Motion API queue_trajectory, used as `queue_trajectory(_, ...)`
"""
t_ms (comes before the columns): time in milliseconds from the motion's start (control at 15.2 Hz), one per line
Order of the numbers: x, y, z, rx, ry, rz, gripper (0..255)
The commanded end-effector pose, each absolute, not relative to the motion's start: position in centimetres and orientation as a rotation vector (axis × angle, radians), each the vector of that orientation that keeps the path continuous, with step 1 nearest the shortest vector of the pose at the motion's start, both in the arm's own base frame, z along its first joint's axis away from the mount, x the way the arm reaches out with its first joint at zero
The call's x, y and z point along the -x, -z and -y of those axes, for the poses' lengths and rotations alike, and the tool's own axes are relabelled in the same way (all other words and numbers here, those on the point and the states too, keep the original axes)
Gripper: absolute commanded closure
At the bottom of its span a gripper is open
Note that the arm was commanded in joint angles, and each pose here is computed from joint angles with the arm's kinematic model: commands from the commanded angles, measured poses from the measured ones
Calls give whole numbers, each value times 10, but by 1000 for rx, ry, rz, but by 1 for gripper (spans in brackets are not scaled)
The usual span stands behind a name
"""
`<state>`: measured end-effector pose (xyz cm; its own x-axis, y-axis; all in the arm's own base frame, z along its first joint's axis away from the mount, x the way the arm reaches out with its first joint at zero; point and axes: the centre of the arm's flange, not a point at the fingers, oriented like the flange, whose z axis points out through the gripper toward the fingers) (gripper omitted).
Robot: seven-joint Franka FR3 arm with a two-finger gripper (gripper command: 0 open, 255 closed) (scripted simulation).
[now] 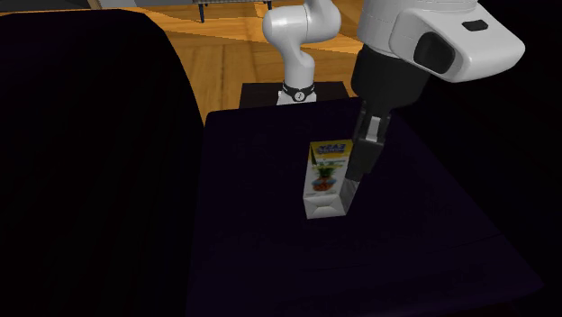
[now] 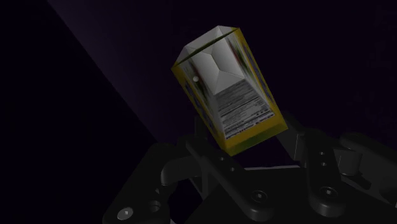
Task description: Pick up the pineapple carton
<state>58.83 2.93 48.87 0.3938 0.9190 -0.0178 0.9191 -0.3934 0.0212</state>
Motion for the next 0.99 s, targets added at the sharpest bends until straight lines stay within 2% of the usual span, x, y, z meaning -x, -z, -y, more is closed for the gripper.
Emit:
queue_trajectory(0, -588, -488, -29, -2600, 6, -1714, 255)
queue_trajectory(396, -589, -488, -29, -2600, 6, -1714, 255)
queue_trajectory(924, -589, -530, -29, -2600, 6, -1714, 255)
